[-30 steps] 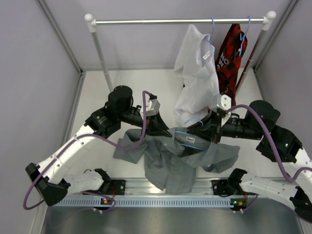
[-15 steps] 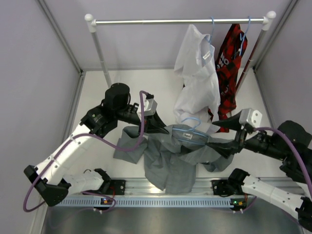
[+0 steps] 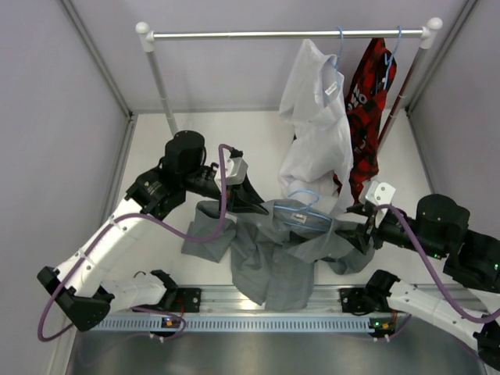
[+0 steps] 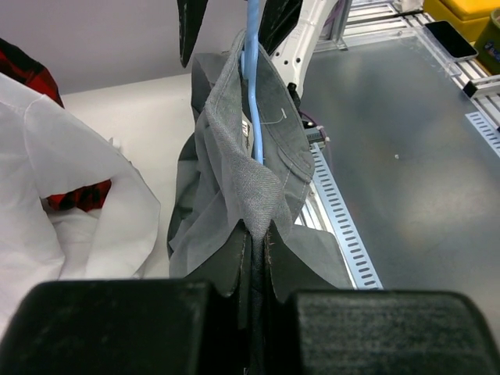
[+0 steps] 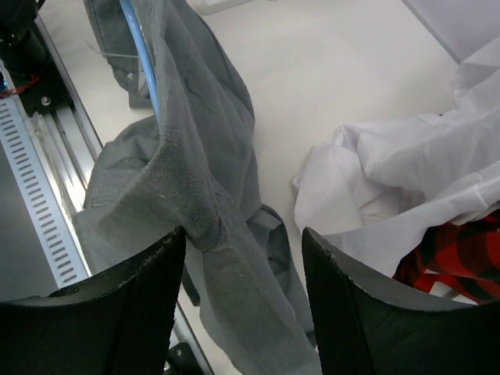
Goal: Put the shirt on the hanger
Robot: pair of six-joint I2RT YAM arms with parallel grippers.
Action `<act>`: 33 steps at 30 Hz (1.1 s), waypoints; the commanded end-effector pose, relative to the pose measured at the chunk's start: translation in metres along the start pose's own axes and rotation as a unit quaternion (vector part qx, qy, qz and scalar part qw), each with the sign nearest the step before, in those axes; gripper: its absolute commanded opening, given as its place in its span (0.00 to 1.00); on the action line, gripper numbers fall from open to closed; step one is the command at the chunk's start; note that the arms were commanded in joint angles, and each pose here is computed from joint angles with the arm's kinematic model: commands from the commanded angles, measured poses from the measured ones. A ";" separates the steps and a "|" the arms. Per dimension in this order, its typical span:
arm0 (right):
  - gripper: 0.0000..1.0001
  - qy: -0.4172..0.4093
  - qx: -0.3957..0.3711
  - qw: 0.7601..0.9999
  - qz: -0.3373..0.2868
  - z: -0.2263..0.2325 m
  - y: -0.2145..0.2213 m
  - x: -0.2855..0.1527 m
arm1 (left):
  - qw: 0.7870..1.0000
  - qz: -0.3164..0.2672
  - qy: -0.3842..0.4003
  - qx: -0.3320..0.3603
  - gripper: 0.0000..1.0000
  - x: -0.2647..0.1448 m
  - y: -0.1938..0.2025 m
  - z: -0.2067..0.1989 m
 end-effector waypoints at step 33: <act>0.00 -0.054 -0.030 0.995 -0.083 0.003 -0.042 0.024 | 0.974 -0.054 -0.214 0.054 0.98 -0.037 -0.069 0.010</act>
Point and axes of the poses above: each gripper's point midway between its finger pads, its own x axis out along the fingers, its own z axis along the line the jaws close on, y = z × x, the point moved 6 cm from there along -x, back along the fingers, and after that the axes turned 2 degrees about -x, right-handed, at the moved point
